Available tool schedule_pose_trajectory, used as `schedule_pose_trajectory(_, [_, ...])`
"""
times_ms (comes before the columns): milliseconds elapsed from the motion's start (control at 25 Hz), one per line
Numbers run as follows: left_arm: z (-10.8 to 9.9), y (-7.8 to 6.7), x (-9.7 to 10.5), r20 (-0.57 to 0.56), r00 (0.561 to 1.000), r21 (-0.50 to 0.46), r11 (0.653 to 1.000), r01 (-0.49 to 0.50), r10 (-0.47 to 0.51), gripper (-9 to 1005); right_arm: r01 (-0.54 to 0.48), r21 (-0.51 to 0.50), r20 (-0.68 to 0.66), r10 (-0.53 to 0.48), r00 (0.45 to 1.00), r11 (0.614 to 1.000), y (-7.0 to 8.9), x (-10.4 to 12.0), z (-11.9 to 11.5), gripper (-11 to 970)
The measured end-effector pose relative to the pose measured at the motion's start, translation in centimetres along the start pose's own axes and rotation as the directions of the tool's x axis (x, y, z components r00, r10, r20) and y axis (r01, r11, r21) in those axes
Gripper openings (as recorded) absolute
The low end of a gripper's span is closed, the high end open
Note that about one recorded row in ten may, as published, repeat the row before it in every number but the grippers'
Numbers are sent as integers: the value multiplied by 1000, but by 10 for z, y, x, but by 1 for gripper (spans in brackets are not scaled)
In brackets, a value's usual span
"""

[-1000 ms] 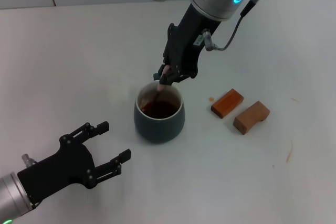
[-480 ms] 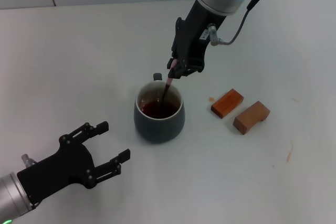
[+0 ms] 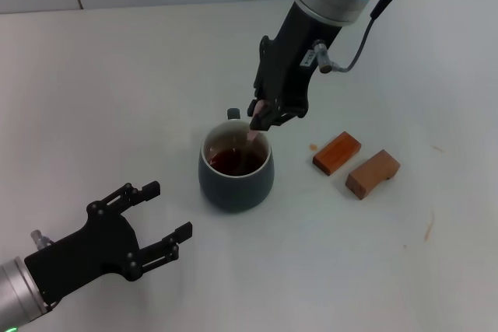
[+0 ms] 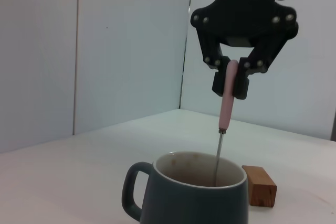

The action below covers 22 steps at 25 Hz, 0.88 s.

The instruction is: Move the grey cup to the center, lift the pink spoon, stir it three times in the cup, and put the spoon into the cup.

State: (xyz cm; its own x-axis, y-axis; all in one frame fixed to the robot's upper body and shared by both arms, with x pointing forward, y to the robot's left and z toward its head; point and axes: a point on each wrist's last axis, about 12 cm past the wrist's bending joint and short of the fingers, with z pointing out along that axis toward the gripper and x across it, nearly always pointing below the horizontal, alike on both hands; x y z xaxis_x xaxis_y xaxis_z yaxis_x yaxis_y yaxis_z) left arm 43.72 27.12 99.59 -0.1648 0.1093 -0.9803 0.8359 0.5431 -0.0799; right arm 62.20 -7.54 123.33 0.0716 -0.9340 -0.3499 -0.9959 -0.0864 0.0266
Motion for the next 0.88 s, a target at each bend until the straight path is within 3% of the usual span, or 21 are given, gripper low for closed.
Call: schedule_pose_trajectory(880, [-1, 0, 1, -6, 1000, 5, 1000, -3, 4, 812, -13, 60, -55, 16, 998, 998, -4, 0, 3, 127])
